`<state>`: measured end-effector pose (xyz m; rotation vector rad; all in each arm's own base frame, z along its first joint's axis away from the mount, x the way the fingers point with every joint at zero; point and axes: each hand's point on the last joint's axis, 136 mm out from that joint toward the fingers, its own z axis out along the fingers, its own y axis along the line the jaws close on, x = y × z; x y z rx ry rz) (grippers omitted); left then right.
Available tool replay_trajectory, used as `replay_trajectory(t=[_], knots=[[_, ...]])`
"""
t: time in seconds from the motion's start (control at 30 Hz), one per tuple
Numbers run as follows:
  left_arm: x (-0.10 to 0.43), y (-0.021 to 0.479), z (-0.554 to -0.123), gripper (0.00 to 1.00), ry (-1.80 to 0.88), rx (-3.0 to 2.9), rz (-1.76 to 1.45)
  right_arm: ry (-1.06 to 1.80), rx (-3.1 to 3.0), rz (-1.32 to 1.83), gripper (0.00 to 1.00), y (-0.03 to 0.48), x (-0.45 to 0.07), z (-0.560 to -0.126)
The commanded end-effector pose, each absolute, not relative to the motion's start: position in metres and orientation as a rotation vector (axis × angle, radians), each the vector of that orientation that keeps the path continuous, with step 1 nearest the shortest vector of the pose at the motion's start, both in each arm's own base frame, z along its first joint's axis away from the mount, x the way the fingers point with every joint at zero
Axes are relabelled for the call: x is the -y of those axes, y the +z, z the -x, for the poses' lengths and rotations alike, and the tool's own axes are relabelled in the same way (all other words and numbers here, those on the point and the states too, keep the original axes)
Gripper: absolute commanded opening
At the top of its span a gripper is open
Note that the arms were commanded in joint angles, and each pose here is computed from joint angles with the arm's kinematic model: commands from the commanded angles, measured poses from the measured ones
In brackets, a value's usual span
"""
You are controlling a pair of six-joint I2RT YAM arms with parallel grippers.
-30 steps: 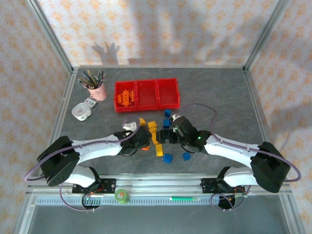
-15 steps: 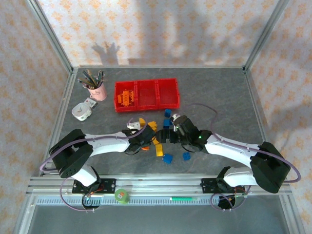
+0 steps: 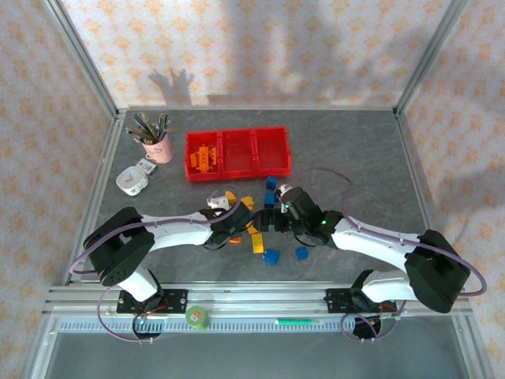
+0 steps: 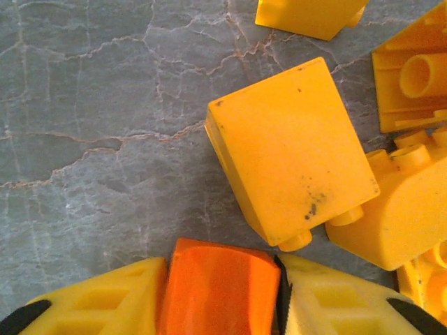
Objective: Sort the legos into containers by color
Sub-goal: Pick up the lego from the middle-left of the table, then place the lego in the container.
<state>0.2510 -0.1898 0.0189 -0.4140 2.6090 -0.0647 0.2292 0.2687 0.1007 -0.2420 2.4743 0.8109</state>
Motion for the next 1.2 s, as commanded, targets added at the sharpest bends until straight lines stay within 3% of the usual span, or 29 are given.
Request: replay_trajectory(t=[0.0,0.43,0.7,1.17], knots=[[0.197,0.024,-0.255,0.39,-0.081,-2.589,0.38,0.82,-2.448,0.242,1.0,0.105,-0.267,-0.232],[0.178,0.047,-0.25,0.33,-0.064,-2.536,0.376,0.859,-2.407,0.234,1.0,0.124,-0.273,-0.236],[0.156,0.098,-0.259,0.33,-0.006,-2.425,0.37,0.917,-2.333,0.21,1.0,0.159,-0.283,-0.246],[0.086,0.193,-0.371,0.33,0.086,-2.208,0.489,0.923,-2.287,0.021,1.0,0.18,-0.269,-0.285]])
